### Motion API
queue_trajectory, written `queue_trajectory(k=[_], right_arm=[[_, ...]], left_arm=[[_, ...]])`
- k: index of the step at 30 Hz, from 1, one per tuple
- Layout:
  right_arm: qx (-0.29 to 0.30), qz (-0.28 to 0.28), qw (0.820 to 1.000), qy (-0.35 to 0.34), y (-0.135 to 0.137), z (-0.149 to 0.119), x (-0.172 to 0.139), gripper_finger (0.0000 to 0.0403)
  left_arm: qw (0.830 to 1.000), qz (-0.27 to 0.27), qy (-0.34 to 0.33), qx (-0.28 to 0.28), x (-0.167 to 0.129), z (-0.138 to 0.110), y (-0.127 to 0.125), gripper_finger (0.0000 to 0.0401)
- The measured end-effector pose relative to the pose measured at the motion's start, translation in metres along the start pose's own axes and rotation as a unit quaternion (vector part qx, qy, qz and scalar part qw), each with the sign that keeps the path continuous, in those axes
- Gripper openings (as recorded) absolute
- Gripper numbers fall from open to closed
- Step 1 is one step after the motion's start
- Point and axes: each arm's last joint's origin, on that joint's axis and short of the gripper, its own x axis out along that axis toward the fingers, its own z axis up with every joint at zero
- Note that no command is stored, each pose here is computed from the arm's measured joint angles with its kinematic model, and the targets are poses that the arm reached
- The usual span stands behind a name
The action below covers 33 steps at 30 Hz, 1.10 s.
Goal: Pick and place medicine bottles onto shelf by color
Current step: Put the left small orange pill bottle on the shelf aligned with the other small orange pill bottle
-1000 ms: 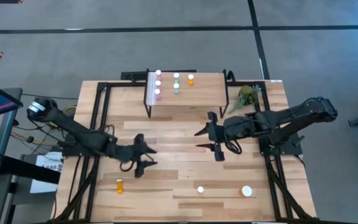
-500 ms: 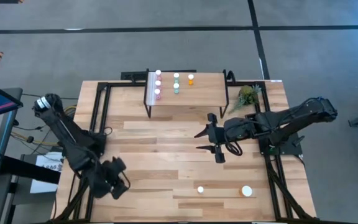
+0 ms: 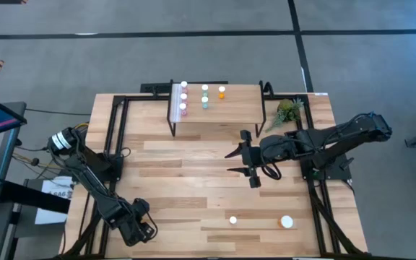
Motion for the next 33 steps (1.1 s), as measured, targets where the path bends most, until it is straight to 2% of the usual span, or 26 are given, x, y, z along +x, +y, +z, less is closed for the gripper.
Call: queue_trajectory(k=[9, 16, 22, 27, 33], right_arm=[[-0.005, 0.0, 1.0, -0.001, 0.0, 0.0, 0.0, 0.0214], [-0.005, 0.0, 1.0, -0.001, 0.0, 0.0, 0.0, 0.0214], [-0.004, 0.0, 1.0, -0.002, 0.0, 0.0, 0.0, 0.0214], [-0.004, 0.0, 1.0, -0.002, 0.0, 0.0, 0.0, 0.0214], [-0.004, 0.0, 1.0, -0.001, 0.0, 0.0, 0.0, 0.0214]], left_arm=[[0.999, 0.031, 0.01, -0.001, 0.002, 0.0, 0.004, 0.0222], [0.998, 0.058, -0.015, -0.005, 0.002, 0.0, 0.011, 0.0222], [0.998, 0.055, -0.038, -0.001, 0.002, 0.0, 0.012, 0.0222], [0.995, 0.063, -0.069, 0.02, 0.001, 0.003, 0.015, 0.0222], [0.987, 0.054, -0.127, 0.088, 0.0, 0.011, 0.012, 0.0222]])
